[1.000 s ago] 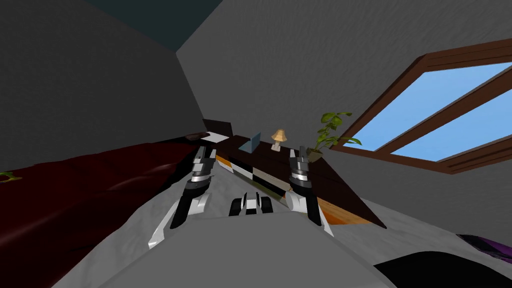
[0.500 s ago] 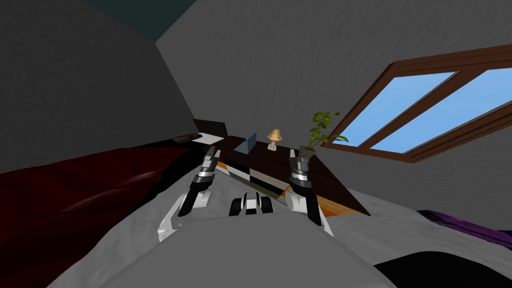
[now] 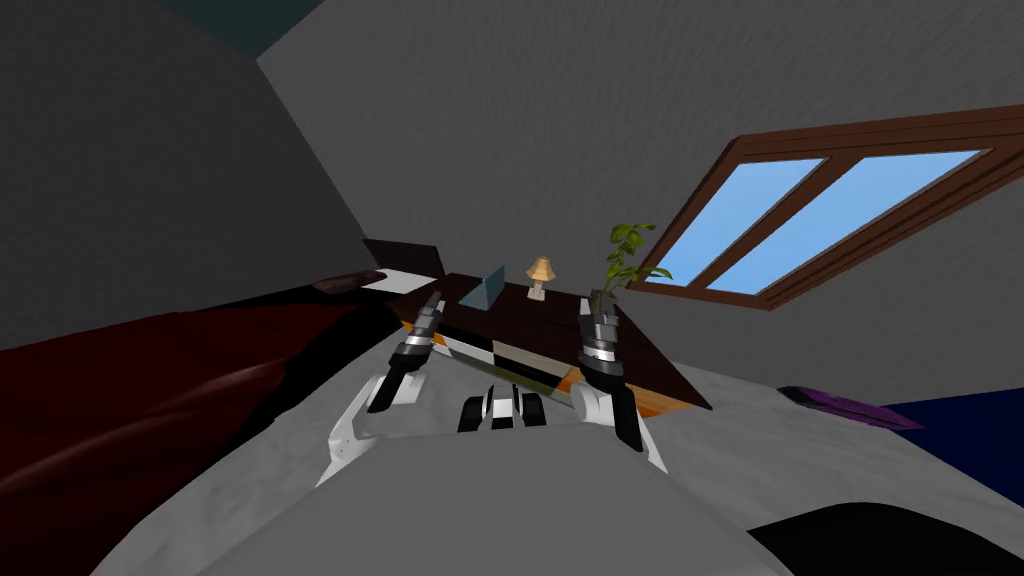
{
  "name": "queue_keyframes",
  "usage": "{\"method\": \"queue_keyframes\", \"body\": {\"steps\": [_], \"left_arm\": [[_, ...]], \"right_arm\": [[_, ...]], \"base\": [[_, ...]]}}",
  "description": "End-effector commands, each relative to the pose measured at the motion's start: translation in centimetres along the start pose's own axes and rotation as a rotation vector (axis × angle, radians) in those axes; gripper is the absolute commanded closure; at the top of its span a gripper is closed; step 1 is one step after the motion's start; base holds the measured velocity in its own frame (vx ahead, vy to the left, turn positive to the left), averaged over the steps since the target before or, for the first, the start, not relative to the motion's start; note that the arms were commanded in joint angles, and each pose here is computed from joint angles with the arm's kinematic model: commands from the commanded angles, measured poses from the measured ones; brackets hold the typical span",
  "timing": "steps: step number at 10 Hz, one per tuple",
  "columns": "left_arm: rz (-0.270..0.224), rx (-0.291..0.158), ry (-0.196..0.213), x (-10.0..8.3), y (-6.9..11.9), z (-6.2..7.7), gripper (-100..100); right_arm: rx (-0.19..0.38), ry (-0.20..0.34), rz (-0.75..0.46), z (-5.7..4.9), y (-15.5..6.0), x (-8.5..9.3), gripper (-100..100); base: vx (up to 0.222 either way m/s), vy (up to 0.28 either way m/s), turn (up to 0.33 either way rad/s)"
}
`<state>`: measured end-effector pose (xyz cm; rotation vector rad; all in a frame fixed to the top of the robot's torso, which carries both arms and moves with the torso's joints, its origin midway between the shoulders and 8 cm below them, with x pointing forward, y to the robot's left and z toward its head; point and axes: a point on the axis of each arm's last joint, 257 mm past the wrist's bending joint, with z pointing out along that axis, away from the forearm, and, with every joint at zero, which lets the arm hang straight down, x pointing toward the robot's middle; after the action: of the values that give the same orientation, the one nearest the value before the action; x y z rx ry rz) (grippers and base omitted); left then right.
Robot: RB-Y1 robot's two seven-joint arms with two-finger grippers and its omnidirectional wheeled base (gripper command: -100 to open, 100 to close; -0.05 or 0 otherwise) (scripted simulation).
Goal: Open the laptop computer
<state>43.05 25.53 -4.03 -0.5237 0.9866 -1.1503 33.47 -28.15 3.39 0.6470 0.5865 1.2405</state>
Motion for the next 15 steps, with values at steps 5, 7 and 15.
{"method": "queue_keyframes", "body": {"steps": [5, 7, 15], "left_arm": [[0.172, -0.154, 0.071, 0.9, 6.6, 2.2, -100], [0.232, -0.202, 0.091, 0.8, 8.5, 2.8, -100], [0.48, -0.369, 0.147, -2.0, 15.1, 4.6, -100]], "right_arm": [[0.0, 0.0, 0.0, 0.0, 0.0, 0.0, 0], [0.0, 0.0, 0.0, 0.0, 0.0, 0.0, 0], [0.0, 0.0, 0.0, 0.0, 0.0, 0.0, 0]], "base": [[0.038, -0.007, -0.159], [0.043, -0.006, -0.177], [0.036, -0.002, -0.152]]}}
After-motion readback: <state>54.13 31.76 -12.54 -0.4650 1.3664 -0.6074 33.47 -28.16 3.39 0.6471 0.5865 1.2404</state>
